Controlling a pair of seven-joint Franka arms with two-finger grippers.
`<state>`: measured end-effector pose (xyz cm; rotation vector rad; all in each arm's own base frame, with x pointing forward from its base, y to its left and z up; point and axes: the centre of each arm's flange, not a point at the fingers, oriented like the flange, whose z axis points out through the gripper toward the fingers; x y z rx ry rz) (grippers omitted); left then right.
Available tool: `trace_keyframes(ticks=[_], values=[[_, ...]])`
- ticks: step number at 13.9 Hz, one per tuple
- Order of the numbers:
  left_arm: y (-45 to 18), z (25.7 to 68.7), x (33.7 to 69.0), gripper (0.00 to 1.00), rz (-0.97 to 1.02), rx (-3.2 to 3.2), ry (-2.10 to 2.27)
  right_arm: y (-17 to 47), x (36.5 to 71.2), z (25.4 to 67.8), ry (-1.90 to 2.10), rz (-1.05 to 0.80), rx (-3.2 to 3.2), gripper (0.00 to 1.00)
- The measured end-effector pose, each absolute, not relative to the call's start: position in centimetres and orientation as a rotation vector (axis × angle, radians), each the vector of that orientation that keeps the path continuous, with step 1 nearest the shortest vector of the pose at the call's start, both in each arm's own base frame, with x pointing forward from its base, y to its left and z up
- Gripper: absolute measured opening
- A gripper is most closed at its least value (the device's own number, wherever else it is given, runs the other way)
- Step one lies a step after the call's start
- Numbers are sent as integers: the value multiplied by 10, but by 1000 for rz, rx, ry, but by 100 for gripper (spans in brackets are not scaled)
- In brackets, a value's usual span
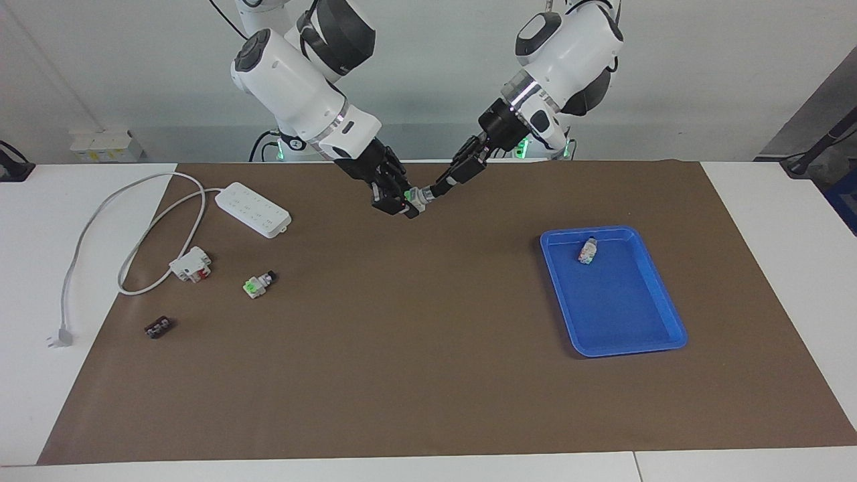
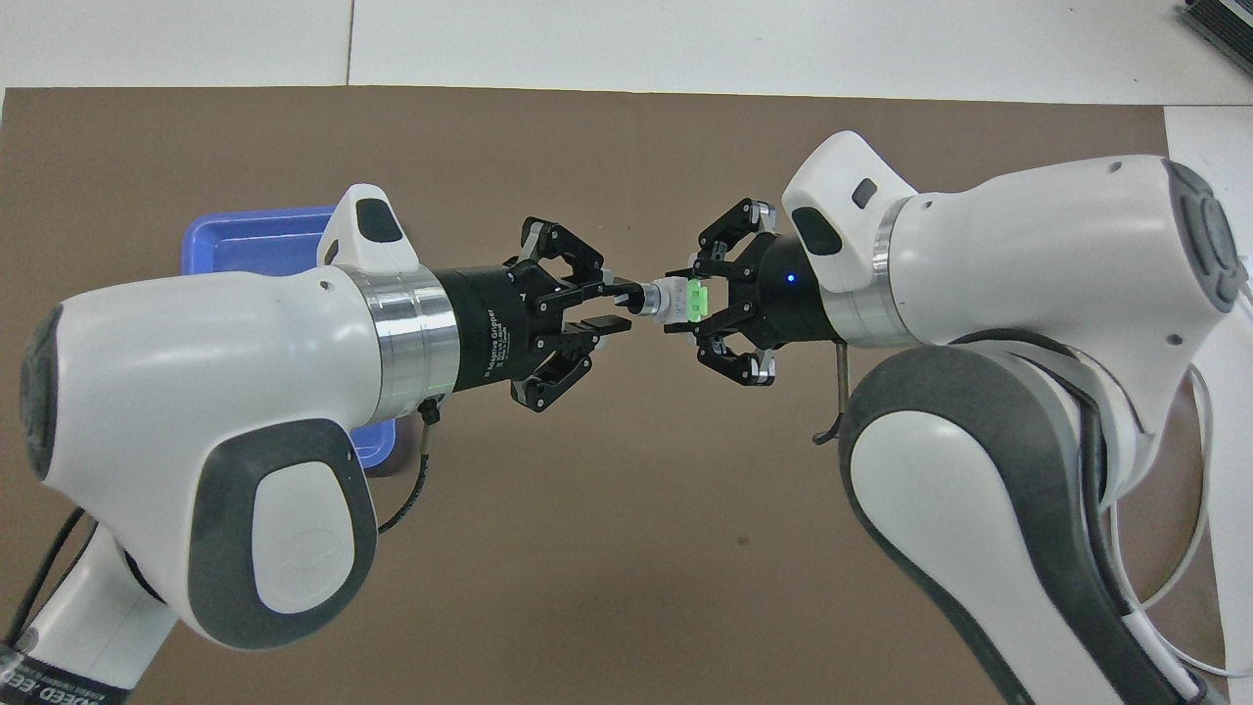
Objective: Turn and place switch with both arms
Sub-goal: 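Close the left gripper on the switch end held by the right gripper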
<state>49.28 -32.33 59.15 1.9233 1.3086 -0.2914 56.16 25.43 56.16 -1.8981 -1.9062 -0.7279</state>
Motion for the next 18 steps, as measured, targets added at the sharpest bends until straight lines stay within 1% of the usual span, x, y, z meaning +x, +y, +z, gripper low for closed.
trace_keyframes(ticks=[6,16,18], values=[[-331,588,489,31,-268,1912,1301,254,562,561,-1906,-726,-1899,41],[-328,585,492,30,-216,1931,1254,253,562,561,-1904,-728,-1902,41],[-328,585,492,27,-207,1938,1240,253,562,561,-1904,-731,-1904,41]])
